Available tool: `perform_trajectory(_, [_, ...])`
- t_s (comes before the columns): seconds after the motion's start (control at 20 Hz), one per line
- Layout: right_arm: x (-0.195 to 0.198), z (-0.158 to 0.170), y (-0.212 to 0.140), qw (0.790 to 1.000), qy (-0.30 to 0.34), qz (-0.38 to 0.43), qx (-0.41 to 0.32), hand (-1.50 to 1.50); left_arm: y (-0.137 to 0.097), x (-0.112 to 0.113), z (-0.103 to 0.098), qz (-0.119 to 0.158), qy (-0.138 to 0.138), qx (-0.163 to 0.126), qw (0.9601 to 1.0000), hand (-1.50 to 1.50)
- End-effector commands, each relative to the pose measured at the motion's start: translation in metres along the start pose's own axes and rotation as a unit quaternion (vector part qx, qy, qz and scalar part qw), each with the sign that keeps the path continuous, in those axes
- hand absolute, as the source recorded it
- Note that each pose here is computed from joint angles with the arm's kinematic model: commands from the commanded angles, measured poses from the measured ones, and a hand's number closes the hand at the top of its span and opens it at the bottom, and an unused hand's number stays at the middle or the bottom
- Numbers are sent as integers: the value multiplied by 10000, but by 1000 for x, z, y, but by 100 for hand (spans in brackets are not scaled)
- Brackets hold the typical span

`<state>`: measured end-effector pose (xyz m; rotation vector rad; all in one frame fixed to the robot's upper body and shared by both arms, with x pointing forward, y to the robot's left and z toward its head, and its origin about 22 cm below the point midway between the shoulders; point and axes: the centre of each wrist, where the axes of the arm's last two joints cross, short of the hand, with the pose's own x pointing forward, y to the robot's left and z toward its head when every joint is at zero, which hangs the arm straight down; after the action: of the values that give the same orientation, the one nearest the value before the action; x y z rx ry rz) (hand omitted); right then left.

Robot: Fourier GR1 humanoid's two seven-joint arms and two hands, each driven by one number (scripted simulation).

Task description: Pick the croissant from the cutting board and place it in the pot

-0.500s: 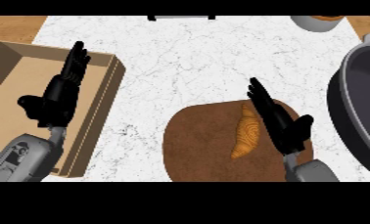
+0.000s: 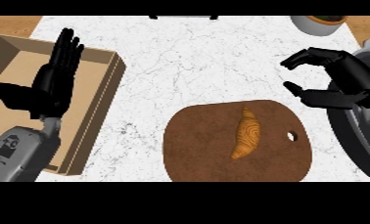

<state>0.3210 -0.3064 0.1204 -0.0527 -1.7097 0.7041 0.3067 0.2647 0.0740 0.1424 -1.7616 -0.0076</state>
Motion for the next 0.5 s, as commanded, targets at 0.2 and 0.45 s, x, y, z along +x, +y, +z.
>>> perform_trajectory(0.2, [-20,48,-47,9799,-1089,1316,1026,-150,1,14,5,283,-35,69,9996,0])
perform_trajectory(0.45, [17,27,-49,9583,-859,2350,1383,-150,14,5,-2,264,-16,171,9995,0])
